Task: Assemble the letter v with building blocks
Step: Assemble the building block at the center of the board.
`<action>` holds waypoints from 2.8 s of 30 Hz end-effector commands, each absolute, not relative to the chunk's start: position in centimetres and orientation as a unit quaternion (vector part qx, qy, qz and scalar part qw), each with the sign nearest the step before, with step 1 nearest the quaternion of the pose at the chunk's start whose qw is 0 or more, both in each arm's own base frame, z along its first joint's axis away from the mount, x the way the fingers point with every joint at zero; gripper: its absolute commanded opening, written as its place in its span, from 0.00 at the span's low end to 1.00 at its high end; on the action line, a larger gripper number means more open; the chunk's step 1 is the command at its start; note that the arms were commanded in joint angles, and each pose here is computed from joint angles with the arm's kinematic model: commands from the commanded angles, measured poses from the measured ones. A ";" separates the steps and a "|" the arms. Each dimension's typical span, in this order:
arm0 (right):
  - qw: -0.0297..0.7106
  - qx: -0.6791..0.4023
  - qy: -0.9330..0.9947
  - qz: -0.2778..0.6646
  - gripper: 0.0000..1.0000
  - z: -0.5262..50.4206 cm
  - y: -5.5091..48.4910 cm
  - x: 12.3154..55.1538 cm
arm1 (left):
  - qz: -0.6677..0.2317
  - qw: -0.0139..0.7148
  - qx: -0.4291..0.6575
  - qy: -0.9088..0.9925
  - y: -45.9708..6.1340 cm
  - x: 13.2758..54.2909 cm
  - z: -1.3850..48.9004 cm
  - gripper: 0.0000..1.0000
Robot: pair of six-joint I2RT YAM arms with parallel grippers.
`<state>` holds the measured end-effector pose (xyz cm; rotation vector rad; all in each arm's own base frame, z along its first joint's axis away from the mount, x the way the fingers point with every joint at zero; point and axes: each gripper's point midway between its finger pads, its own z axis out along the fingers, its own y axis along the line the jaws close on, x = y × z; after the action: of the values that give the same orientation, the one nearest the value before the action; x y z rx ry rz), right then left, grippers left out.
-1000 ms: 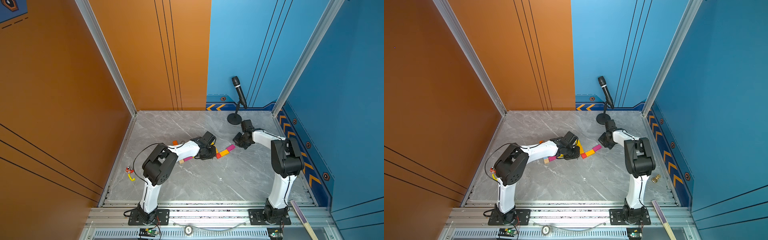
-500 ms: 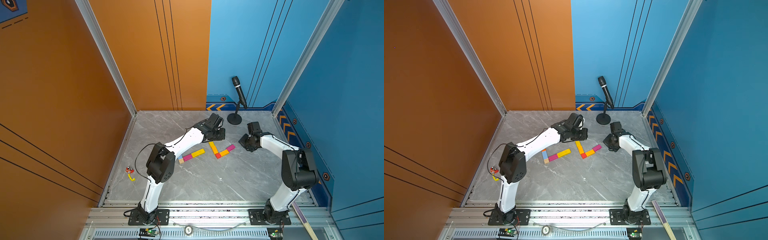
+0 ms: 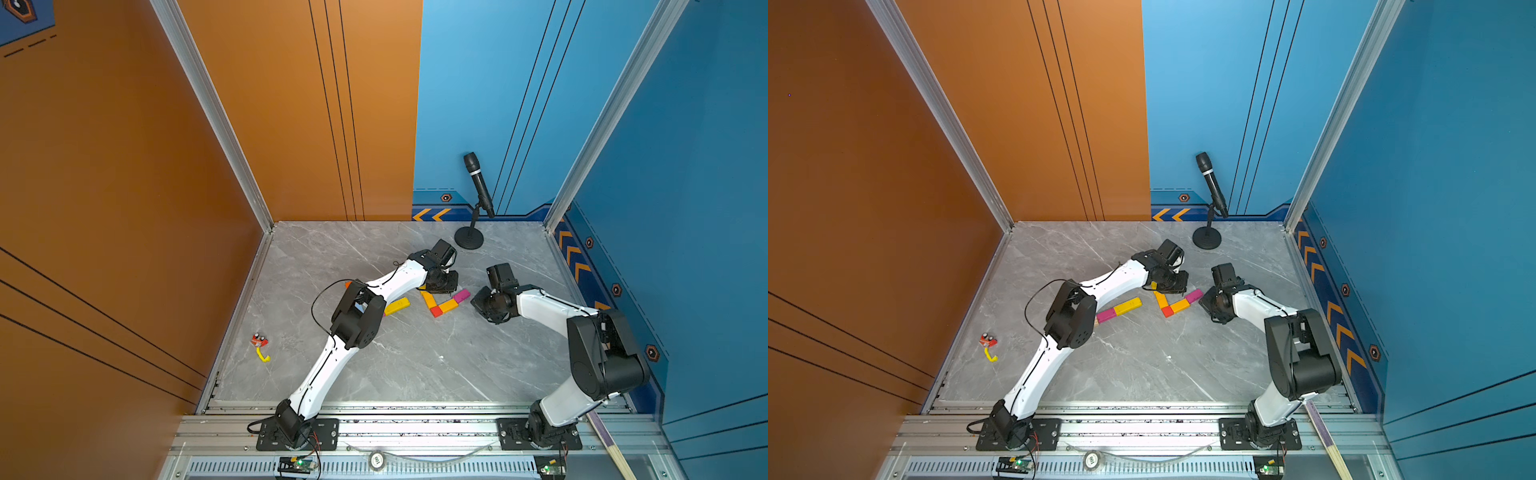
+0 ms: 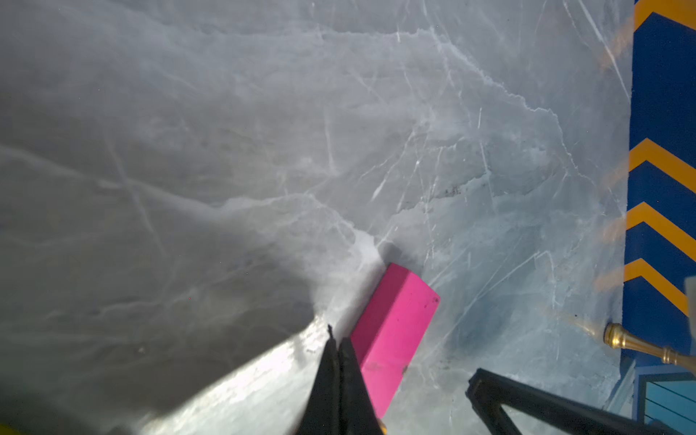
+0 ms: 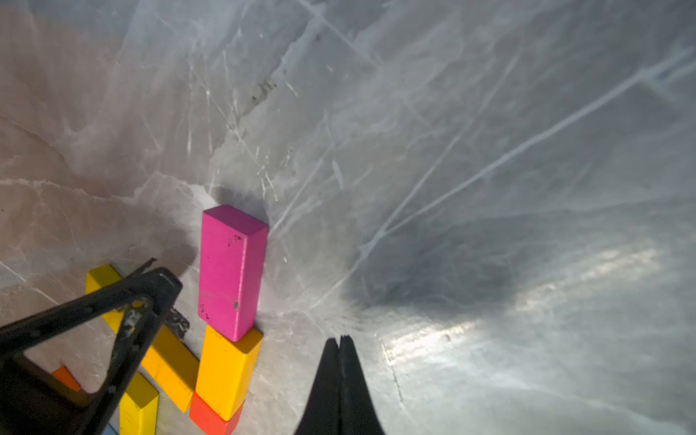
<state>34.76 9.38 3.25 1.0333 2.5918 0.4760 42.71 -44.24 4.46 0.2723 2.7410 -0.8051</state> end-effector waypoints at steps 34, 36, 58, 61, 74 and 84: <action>0.151 0.379 0.897 0.171 0.00 2.7 8.9 34.2 | -0.298 0.092 0.093 0.945 -45.9 41.9 1.4 0.00; 0.151 0.379 0.897 0.172 0.00 2.6 8.9 34.1 | -0.299 0.089 0.092 0.946 -46.0 41.8 1.3 0.00; 0.146 0.379 0.898 0.171 0.00 2.1 9.2 34.2 | -0.292 0.084 0.091 0.948 -45.7 41.0 1.3 0.00; 0.147 0.379 0.898 0.170 0.00 2.1 9.2 34.2 | -0.292 0.084 0.091 0.948 -45.7 41.1 1.1 0.00; 0.145 0.380 0.898 0.169 0.00 2.2 9.1 34.2 | -0.299 0.079 0.095 0.946 -46.2 40.9 1.0 0.00; 0.144 0.380 0.898 0.169 0.00 2.0 9.1 34.2 | -0.303 0.074 0.098 0.945 -46.6 40.4 1.0 0.00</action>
<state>34.49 9.19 2.65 1.0754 2.5787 0.5000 42.81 -46.74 2.99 0.2795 2.7345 -0.9422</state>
